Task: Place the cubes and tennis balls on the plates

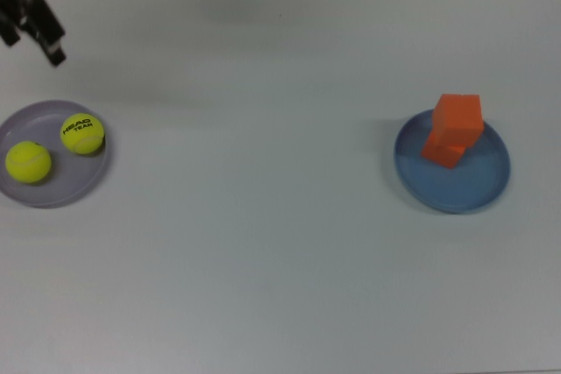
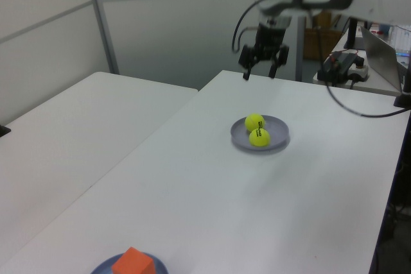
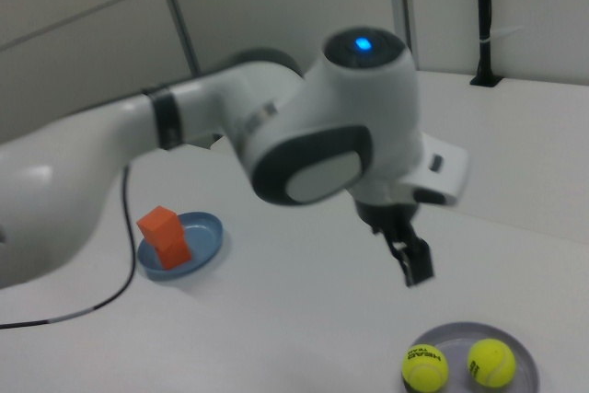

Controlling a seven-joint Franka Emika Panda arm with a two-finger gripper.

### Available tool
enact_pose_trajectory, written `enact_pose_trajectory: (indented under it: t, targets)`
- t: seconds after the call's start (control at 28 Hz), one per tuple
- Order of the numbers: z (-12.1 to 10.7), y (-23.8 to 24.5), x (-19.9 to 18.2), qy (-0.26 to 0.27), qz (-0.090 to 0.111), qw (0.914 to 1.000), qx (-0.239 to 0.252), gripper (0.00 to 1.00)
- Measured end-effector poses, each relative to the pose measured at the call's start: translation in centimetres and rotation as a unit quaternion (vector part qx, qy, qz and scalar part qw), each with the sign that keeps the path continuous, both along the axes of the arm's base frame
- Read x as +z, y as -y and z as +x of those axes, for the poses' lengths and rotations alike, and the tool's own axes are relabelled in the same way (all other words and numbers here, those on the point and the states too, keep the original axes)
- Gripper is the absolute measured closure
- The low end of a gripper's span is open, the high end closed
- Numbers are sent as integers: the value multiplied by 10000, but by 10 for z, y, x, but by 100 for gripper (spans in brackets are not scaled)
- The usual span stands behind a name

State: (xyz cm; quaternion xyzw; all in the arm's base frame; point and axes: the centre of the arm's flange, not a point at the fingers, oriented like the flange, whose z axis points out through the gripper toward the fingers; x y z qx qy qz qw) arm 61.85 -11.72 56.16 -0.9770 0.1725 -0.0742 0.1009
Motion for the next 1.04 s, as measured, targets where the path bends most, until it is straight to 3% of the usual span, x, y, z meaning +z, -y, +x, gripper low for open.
enact_pose_trajectory:
  t: [0.21, 0.46, 1.04]
  targets:
    - [-23, -61, 46, -43, -64, 9989, 472, 0]
    - [-30, -134, 53, -201, -168, 9955, 915, 0]
    - [-31, -141, 50, -227, -168, 9948, 976, 0]
